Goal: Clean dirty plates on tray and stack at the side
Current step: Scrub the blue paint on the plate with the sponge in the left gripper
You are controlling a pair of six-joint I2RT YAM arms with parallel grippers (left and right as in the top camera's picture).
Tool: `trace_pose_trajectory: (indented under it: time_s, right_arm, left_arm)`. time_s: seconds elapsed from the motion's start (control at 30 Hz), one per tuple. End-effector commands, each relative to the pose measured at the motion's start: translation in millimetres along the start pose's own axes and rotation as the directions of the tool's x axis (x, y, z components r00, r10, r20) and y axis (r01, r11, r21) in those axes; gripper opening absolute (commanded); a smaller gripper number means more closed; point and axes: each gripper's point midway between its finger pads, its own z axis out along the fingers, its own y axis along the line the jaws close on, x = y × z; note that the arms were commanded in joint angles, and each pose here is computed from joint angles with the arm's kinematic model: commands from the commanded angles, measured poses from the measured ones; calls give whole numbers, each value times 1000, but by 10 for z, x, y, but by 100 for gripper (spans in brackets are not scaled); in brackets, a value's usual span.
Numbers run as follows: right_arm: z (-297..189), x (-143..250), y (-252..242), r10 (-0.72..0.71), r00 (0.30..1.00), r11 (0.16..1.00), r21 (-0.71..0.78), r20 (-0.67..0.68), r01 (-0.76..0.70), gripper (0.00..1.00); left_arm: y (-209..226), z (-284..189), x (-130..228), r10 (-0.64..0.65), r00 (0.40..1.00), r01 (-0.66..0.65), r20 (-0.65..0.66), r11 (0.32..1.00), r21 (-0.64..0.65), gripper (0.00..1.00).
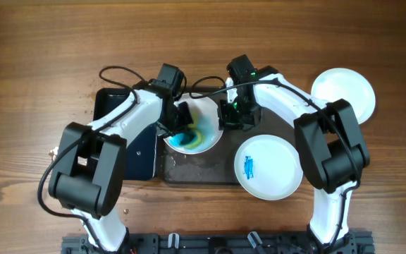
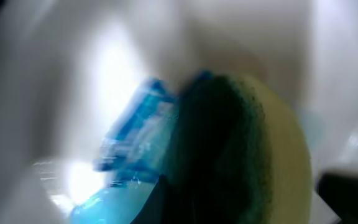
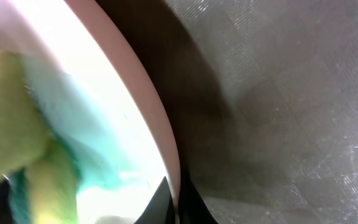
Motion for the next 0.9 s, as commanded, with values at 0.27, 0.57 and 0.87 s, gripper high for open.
trace_pose_trajectory:
  time_s: [0.27, 0.57, 0.87]
  right_arm:
    - [130, 44, -322, 45, 999, 993, 106, -30, -41, 4]
    - [129, 61, -328, 48, 998, 993, 109, -37, -43, 4]
    - [127, 75, -332, 47, 998, 993, 111, -42, -42, 4]
  left_arm:
    - [606, 312, 79, 155, 988, -148, -4, 937, -315, 4]
    - [-957, 434, 968, 553, 830, -505, -72, 801, 321, 4]
    - [-454, 420, 0, 214, 972, -224, 94, 969, 109, 4]
